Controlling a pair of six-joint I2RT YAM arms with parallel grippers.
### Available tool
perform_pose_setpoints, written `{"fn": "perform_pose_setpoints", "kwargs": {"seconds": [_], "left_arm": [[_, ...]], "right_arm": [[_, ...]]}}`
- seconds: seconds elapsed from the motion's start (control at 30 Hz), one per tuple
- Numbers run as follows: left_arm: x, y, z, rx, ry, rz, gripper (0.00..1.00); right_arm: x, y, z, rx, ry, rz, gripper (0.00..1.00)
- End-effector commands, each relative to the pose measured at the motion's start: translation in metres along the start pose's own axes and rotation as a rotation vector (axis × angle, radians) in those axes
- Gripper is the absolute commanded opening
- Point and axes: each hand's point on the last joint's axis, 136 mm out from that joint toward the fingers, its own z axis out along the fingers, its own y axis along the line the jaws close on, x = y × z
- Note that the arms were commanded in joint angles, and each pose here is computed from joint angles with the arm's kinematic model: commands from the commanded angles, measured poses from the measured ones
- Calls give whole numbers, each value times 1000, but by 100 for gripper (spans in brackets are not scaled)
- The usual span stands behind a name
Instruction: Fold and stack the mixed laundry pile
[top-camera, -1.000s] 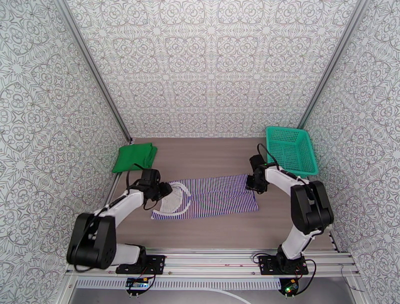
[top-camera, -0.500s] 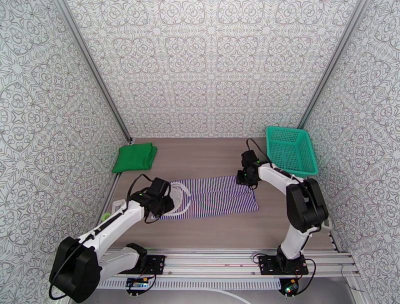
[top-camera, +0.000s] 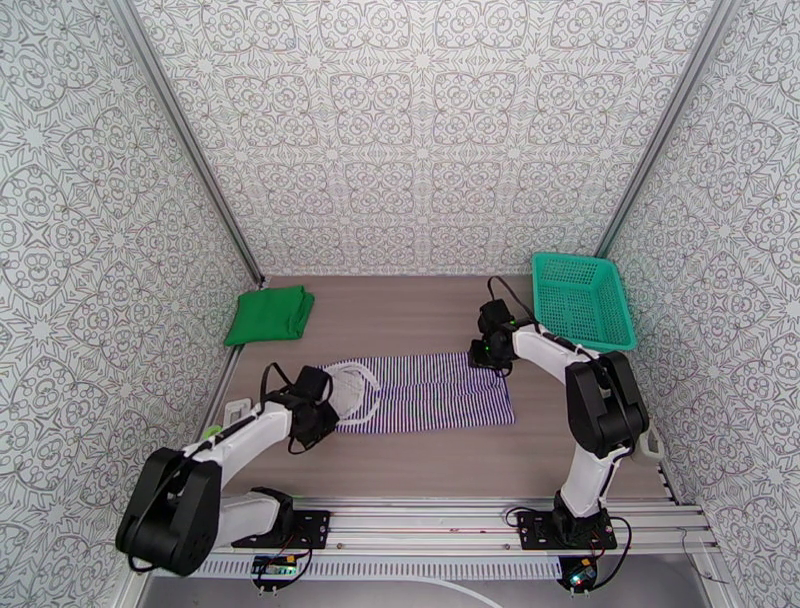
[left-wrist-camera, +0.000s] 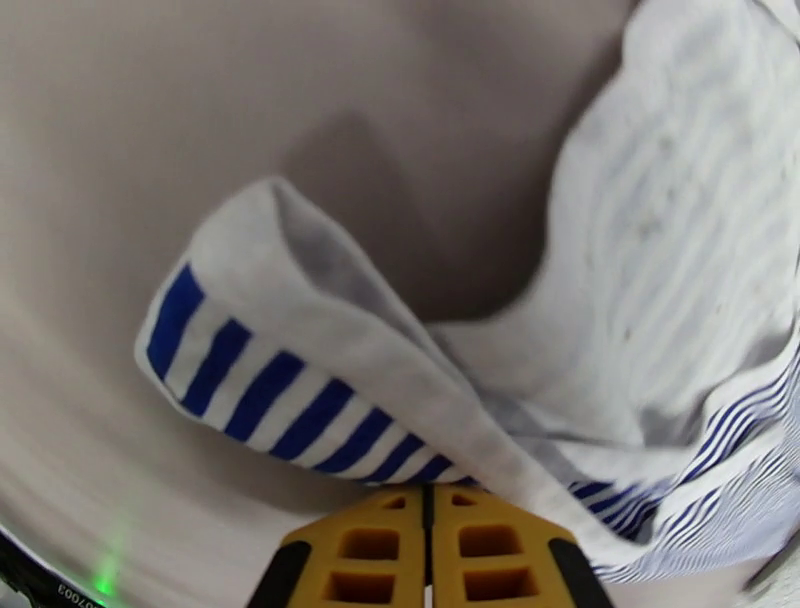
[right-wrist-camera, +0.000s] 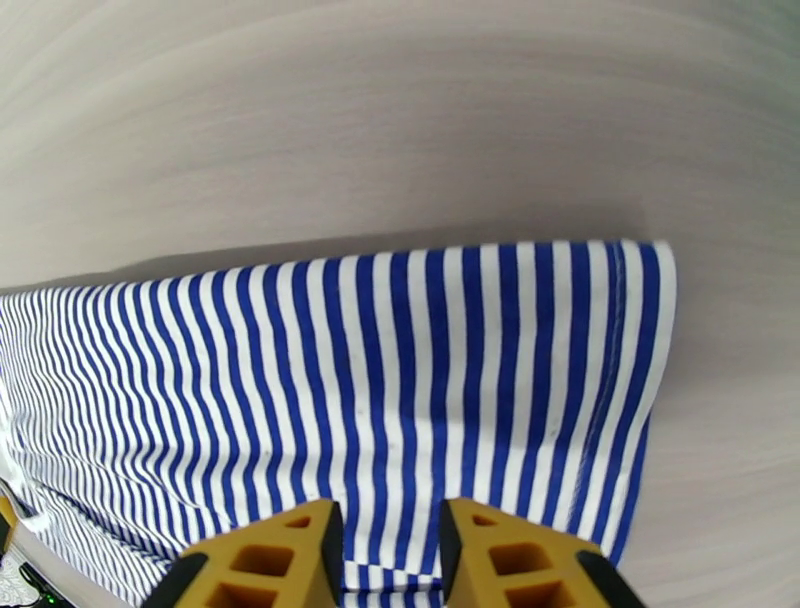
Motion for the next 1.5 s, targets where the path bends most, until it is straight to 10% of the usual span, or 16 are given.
{"fn": "perform_pose_setpoints", "kwargs": {"seconds": [0.0, 0.67, 1.13, 1.47], "left_arm": [[-42, -8, 19, 5, -84, 17, 5], [-215, -188, 72, 259, -134, 32, 7], [-241, -251, 109, 310, -160, 121, 8], [-246, -267, 58, 318, -208, 231, 19]], "right_arm": [[-10, -5, -1, 32, -16, 6, 33], [72, -42, 12, 71, 146, 179, 29], [169, 17, -6, -3, 226, 146, 29], [126, 23, -51, 20, 123, -19, 32]]}}
